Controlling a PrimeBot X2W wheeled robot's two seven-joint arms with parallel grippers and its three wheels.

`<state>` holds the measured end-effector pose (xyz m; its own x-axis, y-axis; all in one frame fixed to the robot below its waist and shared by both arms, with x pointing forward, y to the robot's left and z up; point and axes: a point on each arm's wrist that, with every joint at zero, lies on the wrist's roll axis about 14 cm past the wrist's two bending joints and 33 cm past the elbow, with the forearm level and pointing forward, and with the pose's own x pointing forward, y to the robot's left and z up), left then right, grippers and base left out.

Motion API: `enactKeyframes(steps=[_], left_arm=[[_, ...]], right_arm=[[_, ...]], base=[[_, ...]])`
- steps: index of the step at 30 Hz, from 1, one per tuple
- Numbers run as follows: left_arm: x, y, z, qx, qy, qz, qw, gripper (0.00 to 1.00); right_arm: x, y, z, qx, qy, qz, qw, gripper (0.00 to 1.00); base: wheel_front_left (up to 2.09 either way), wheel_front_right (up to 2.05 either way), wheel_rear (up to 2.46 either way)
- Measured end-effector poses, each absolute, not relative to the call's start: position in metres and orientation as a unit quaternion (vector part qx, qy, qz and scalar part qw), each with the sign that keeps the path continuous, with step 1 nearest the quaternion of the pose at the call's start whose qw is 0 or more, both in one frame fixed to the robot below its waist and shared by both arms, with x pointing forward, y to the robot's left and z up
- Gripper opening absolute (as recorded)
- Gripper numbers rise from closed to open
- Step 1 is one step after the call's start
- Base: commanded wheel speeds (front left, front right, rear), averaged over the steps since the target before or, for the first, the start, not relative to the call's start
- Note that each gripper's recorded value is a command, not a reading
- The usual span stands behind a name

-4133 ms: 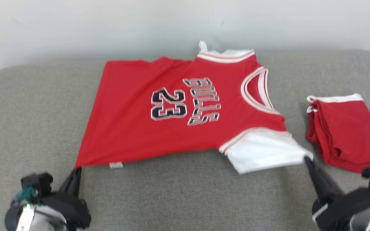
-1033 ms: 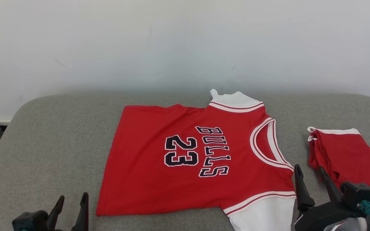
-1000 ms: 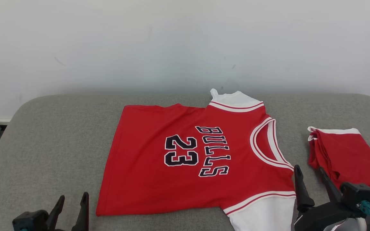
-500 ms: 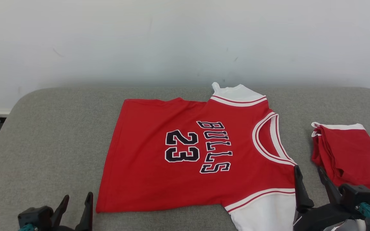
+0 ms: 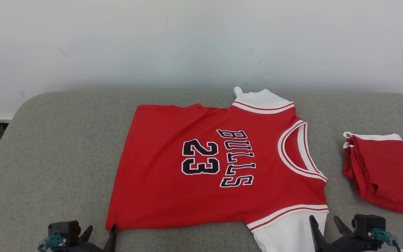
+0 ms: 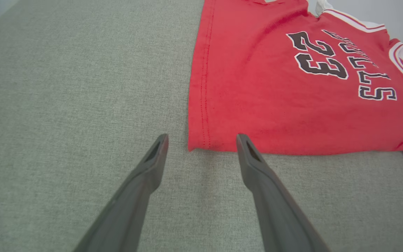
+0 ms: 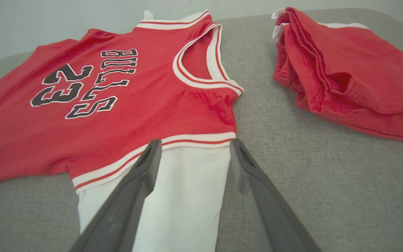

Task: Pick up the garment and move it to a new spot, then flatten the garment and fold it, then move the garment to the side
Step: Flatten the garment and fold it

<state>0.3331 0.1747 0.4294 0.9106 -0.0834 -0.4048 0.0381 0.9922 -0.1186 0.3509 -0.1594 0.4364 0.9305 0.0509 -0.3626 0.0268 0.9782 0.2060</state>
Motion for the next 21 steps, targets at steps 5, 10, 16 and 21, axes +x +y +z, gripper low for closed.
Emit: enactKeyframes(steps=[5,10,16,21], left_arm=[[0.34,0.17,0.418,-0.059,0.247,-0.031,0.967,1.0],[0.342,0.172,0.403,-0.045,0.287,-0.031,0.956,1.0],[0.345,0.173,0.39,-0.024,0.315,-0.032,0.948,1.0],[0.349,0.17,0.385,-0.018,0.328,-0.036,0.944,1.0]], right_arm=[[0.341,-0.15,0.415,0.105,0.247,0.016,0.963,1.0],[0.332,-0.145,0.4,0.103,0.29,0.02,0.951,1.0],[0.326,-0.147,0.39,0.101,0.319,0.016,0.942,1.0],[0.324,-0.146,0.386,0.104,0.335,0.015,0.936,1.0]], base=[[0.0,0.0,0.0],[0.0,0.0,0.0],[0.0,0.0,0.0],[0.0,0.0,0.0]])
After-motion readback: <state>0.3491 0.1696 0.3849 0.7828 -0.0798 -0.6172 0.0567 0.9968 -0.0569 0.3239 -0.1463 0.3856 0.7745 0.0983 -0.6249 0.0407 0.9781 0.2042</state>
